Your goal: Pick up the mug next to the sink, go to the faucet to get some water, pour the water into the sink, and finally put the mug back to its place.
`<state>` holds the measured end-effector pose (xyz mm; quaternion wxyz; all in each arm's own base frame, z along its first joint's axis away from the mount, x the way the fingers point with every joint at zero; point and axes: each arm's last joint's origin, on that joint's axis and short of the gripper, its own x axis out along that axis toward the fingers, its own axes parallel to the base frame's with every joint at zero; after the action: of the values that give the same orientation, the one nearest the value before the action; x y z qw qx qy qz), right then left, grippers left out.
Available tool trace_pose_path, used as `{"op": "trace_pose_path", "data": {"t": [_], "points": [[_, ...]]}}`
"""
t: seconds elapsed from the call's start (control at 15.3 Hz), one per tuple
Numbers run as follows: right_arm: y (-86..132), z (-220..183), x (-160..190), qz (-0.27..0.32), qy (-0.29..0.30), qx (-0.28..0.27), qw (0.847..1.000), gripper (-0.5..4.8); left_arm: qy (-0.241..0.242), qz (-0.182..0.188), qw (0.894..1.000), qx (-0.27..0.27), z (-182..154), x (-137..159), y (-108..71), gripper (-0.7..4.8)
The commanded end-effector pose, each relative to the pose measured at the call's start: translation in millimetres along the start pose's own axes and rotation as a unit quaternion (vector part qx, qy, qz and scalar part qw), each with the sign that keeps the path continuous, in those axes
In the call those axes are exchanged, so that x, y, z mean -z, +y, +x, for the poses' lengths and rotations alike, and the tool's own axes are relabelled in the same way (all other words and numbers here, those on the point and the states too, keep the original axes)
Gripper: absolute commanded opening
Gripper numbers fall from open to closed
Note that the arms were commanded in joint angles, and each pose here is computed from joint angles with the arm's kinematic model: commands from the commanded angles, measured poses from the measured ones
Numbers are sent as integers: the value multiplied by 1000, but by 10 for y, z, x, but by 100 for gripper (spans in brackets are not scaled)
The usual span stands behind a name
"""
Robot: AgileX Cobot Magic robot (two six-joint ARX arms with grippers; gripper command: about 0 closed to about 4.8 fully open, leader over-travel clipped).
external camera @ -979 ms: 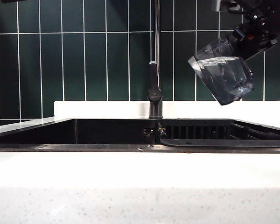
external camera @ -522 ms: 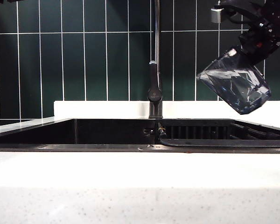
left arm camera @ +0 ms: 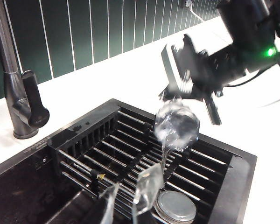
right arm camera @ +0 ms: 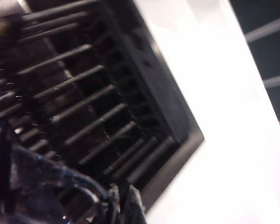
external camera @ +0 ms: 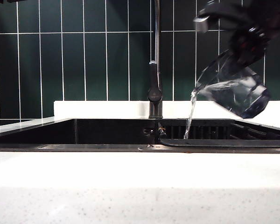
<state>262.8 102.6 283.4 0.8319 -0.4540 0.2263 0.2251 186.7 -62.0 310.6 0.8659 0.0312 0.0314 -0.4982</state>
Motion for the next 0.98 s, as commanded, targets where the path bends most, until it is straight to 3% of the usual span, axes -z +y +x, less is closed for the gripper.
{"op": "trace_pose_path", "data": {"t": [0.07,0.26,0.98], "points": [[83,58,-137,-23,-5,7,1000,-2,-2,6,1000,3,-4,-10,-9,65],[169,139,-178,-63,19,10,998,-2,-3,6,1000,3,-4,-10,-9,65],[145,119,-203,-172,74,65,980,-1,-2,6,1000,3,-4,-10,-9,65]]}}
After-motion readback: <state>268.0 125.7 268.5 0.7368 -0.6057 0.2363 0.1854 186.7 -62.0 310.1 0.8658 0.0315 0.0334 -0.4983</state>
